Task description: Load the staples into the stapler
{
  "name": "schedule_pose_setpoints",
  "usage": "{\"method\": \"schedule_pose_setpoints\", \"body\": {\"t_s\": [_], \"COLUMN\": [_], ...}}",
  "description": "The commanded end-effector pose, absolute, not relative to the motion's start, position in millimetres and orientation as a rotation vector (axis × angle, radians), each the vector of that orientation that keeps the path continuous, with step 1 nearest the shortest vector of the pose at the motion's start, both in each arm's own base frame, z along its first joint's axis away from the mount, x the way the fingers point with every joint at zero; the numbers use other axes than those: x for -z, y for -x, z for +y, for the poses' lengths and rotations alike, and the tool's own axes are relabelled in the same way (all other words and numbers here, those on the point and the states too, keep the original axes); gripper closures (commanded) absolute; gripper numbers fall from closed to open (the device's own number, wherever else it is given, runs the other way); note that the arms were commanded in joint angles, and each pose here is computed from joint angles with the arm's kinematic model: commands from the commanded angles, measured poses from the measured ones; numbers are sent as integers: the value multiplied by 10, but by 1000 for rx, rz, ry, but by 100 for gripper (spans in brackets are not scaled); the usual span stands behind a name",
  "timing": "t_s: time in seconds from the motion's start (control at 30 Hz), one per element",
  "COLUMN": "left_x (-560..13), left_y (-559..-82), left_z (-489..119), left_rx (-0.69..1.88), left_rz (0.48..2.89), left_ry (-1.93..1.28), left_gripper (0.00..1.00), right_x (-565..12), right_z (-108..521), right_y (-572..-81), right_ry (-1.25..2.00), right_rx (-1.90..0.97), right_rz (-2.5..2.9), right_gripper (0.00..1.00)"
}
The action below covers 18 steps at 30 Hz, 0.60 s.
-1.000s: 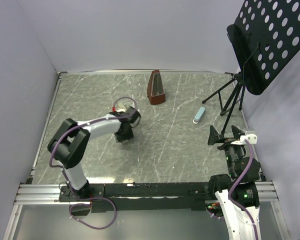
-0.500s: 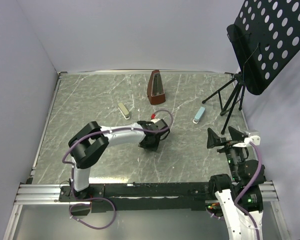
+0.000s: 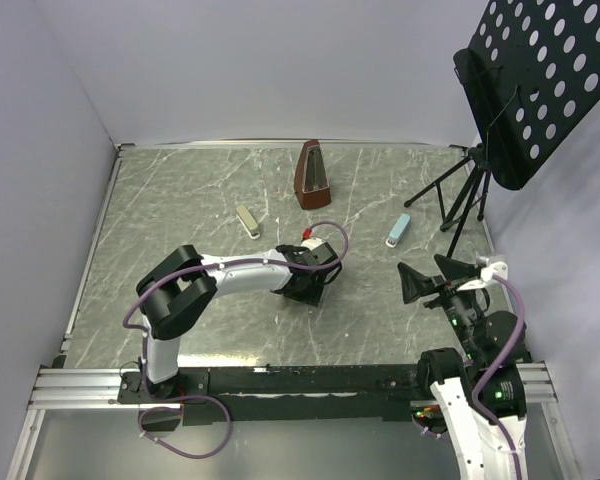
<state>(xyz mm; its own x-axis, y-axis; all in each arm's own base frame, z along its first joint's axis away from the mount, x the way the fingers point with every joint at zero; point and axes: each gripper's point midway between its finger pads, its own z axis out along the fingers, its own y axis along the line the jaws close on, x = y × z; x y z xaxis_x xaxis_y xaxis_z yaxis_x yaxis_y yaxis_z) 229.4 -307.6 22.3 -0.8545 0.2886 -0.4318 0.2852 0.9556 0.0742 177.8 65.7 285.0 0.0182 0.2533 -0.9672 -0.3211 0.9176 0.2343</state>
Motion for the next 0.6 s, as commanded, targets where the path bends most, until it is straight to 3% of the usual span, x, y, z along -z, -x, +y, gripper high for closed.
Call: {"method": "schedule_pose_setpoints", "body": {"t_s": [0.0,0.57], "left_x": [-227,-227], "left_y": [-2361,-2305], "left_z": [-2946,-2530], "left_rx": [-51,-41], "left_rz": [2639,2654], "left_ry": [-298,-160], "left_gripper": [23,26], "right_x": [-2795,-2113], "right_z": [831,1239], "right_y": [-1831,-2174], "right_ry": [93,124], "right_rx": [-542,-783], "right_rz": [1546,1878], "right_gripper": [0,0]}}
